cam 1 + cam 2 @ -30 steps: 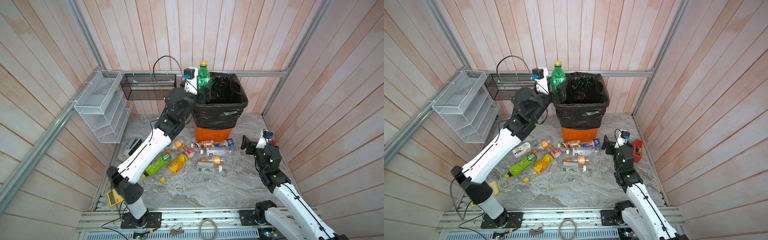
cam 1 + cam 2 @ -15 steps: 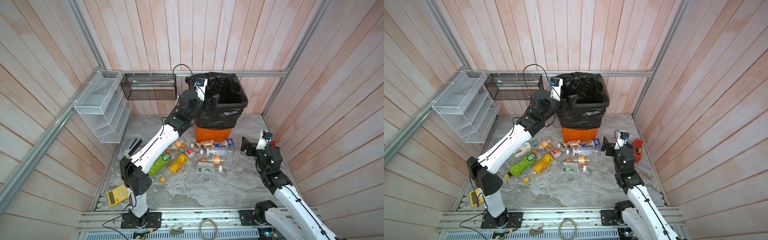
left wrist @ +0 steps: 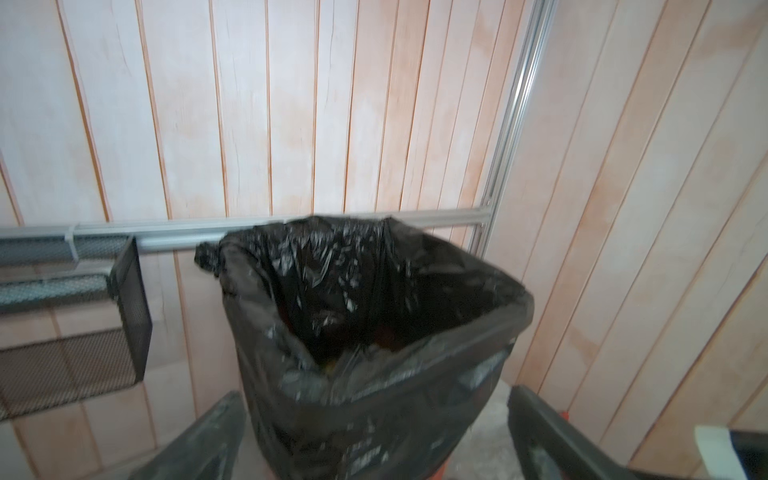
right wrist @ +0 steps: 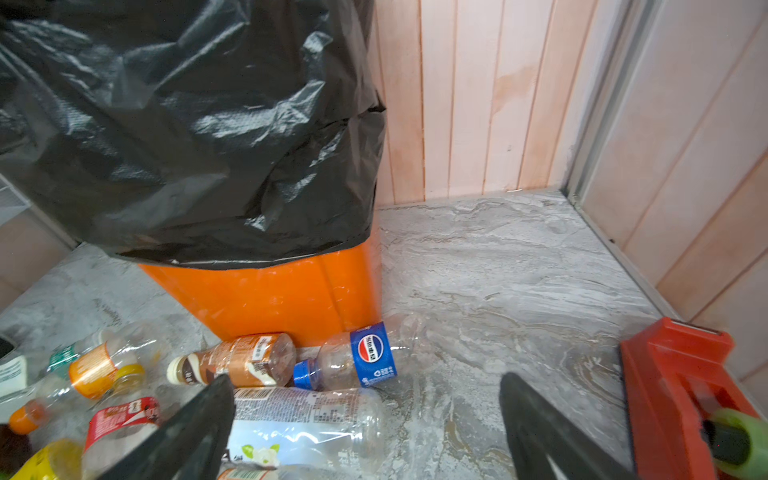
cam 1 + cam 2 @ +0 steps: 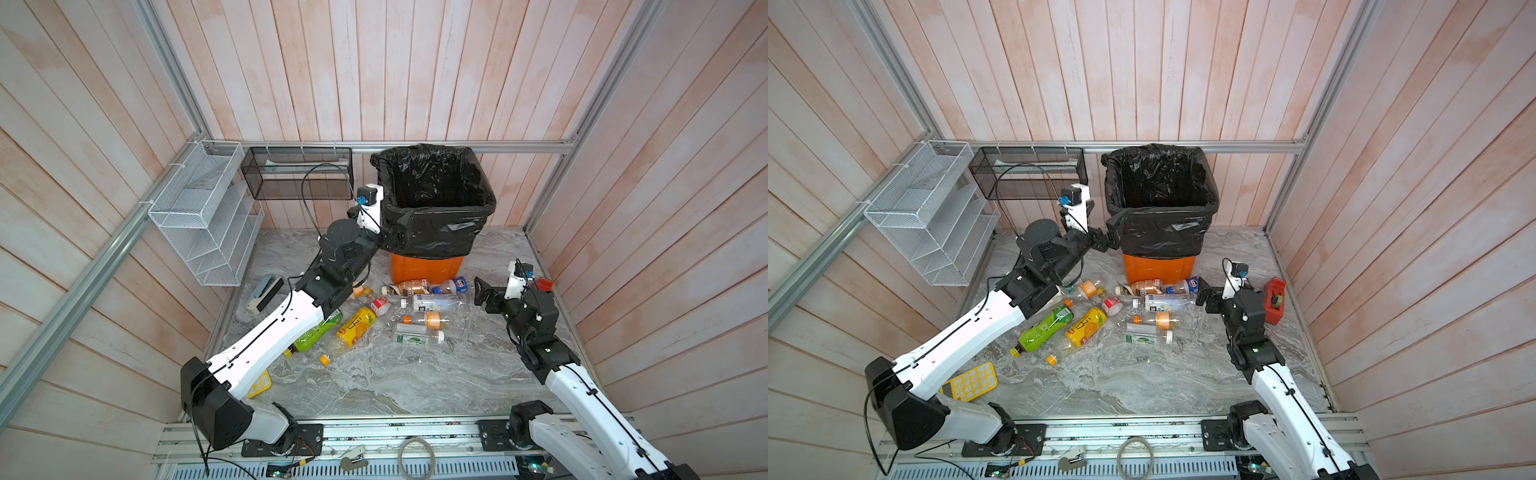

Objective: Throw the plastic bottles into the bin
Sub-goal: 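Lower both grippers into the pile and grasp a clear bottle with the right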

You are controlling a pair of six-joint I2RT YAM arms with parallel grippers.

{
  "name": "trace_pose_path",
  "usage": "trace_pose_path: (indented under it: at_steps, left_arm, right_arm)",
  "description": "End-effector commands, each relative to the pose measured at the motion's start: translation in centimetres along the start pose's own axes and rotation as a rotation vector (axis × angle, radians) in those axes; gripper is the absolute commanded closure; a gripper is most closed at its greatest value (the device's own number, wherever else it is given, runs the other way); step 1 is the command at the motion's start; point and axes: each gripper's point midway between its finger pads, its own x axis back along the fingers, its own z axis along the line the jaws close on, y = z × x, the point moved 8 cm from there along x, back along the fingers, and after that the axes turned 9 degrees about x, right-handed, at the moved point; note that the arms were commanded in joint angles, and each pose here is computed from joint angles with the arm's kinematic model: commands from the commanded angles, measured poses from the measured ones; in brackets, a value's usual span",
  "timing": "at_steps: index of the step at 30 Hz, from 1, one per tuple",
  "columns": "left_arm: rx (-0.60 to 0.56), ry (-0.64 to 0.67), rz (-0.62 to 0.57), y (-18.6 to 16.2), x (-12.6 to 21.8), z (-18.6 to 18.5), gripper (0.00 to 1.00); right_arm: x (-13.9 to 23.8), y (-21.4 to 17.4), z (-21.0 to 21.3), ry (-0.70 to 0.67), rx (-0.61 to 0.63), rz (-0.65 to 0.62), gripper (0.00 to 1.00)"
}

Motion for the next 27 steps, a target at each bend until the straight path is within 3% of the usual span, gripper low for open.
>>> trace_pose_path:
  at_steps: [1, 11, 18, 27]
  left_arm:
    - [0.013, 0.048, -0.027, -0.6, 2.2, 0.9, 0.00]
    - [0.112, 0.229, 0.127, -8.6, 7.4, 5.5, 0.00]
    - [0.145, 0.368, 0.189, -11.4, 10.2, 8.3, 0.00]
    - [0.236, 0.452, 0.231, -14.3, 13.5, 10.8, 0.00]
  right_arm:
    - [-0.4, -0.4, 1.1, 0.128, 0.029, 0.028, 0.01]
    - [-2.4, -3.1, 6.0, 0.350, 0.188, 0.208, 0.07]
    - [-3.1, -5.3, 10.5, 0.465, 0.363, 0.322, 0.08]
    - [-3.5, -8.3, 14.5, 0.597, 0.509, 0.447, 0.10]
